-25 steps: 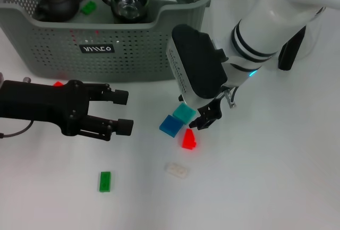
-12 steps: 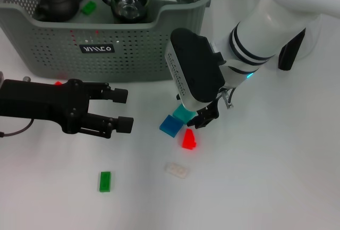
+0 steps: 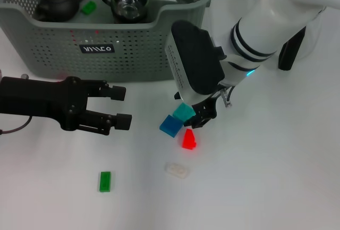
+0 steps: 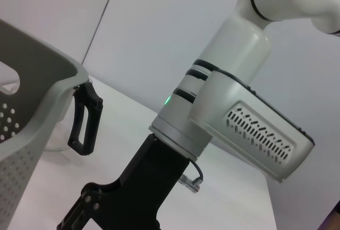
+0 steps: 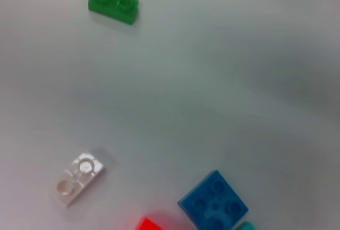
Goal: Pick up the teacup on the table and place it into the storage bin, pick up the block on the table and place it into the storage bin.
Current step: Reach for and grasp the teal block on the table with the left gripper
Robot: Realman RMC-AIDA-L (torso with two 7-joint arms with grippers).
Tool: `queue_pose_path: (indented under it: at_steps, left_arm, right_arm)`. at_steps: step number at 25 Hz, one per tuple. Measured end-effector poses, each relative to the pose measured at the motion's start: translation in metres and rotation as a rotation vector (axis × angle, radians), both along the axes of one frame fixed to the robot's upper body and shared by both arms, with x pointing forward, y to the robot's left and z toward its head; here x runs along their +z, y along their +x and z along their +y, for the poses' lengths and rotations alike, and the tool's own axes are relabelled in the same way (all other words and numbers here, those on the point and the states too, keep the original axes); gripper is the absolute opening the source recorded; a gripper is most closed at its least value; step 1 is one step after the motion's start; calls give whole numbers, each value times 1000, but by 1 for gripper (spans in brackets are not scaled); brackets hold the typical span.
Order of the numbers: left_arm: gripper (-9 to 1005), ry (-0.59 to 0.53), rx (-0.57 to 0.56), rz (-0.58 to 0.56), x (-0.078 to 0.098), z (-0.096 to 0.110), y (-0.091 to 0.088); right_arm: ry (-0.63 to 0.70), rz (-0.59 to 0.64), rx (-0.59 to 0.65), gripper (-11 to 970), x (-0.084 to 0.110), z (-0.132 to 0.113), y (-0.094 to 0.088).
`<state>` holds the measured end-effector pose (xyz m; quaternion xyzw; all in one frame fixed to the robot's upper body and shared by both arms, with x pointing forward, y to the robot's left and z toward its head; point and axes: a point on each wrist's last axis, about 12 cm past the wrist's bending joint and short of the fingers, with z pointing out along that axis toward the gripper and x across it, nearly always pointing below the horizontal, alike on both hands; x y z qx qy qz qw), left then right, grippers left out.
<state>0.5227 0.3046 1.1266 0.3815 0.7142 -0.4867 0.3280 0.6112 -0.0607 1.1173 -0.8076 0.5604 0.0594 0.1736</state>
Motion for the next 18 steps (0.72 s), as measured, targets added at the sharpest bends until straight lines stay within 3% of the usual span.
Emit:
queue_pose_path:
  at_steps: [18]
  left_arm:
    - [887, 56, -10, -20, 4, 9, 1]
  right_arm:
    - [149, 110, -216, 685, 16, 0, 7]
